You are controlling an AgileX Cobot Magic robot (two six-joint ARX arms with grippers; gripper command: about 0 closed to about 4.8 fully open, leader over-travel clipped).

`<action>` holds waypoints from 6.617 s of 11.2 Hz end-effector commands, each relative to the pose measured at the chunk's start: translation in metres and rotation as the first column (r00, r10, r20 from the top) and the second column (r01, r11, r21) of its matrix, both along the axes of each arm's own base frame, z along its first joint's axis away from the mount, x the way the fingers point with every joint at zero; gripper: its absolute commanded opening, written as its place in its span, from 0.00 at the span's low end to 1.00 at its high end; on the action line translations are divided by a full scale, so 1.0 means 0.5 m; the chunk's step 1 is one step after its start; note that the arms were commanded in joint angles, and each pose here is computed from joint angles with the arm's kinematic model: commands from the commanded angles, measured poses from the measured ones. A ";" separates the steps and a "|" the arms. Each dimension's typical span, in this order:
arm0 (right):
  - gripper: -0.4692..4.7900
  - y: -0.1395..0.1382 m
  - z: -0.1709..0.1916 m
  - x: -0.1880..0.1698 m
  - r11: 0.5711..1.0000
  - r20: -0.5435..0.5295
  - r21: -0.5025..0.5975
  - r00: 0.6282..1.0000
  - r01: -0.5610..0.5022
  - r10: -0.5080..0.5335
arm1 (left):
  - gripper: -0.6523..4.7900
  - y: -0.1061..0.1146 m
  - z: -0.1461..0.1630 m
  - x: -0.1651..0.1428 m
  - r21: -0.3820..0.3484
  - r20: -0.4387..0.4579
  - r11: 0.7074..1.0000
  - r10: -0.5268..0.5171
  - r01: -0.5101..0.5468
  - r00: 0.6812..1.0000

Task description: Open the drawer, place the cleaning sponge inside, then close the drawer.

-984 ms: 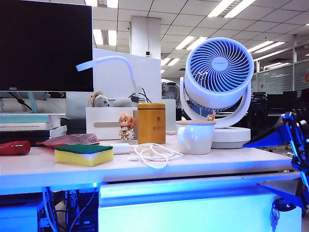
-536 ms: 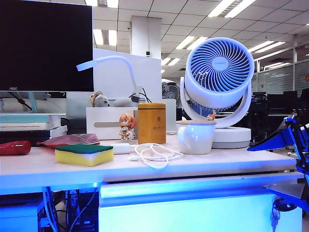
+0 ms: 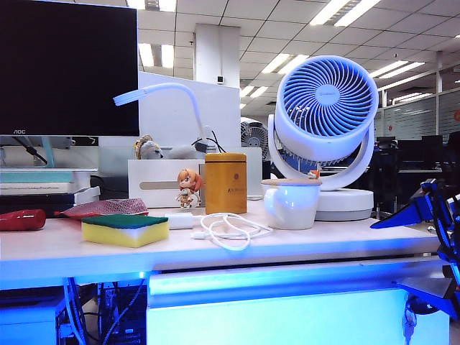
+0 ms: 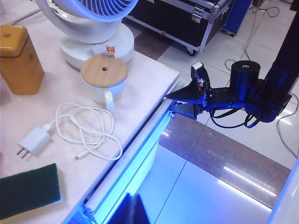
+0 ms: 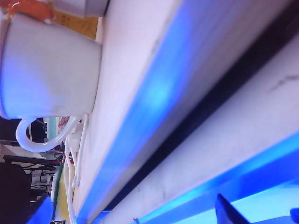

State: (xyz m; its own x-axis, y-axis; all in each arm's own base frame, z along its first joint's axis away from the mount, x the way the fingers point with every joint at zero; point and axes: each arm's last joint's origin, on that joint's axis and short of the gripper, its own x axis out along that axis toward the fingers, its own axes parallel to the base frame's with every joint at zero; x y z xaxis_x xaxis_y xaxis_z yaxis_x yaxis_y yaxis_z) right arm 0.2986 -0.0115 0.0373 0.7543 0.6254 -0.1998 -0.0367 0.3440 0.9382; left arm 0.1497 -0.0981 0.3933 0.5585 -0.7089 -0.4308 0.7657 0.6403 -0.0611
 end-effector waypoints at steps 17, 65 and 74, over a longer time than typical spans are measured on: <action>0.98 0.007 0.035 -0.046 0.995 0.087 -0.067 0.993 -0.078 0.084 | 0.11 0.001 0.001 -0.002 0.002 -0.002 1.000 -0.006 0.006 1.000; 0.07 0.102 0.157 0.085 0.544 -0.264 -0.793 0.959 -0.275 0.100 | 0.11 -0.005 0.001 -0.009 -0.046 -0.014 0.984 -0.171 0.170 0.985; 0.07 0.099 0.135 0.051 0.520 -0.455 -0.735 0.885 -0.435 0.097 | 0.11 -0.005 0.001 -0.009 -0.045 -0.014 0.984 -0.171 0.170 0.985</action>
State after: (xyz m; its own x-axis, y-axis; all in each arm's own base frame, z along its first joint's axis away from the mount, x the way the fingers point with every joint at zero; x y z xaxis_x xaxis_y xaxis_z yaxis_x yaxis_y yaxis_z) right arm 0.3388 0.0385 0.1214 0.5037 0.2508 -0.8267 -0.0652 0.9652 0.2531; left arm 0.1455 -0.1007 0.3926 0.4228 -0.8058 -0.4147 0.8580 0.5032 -0.1029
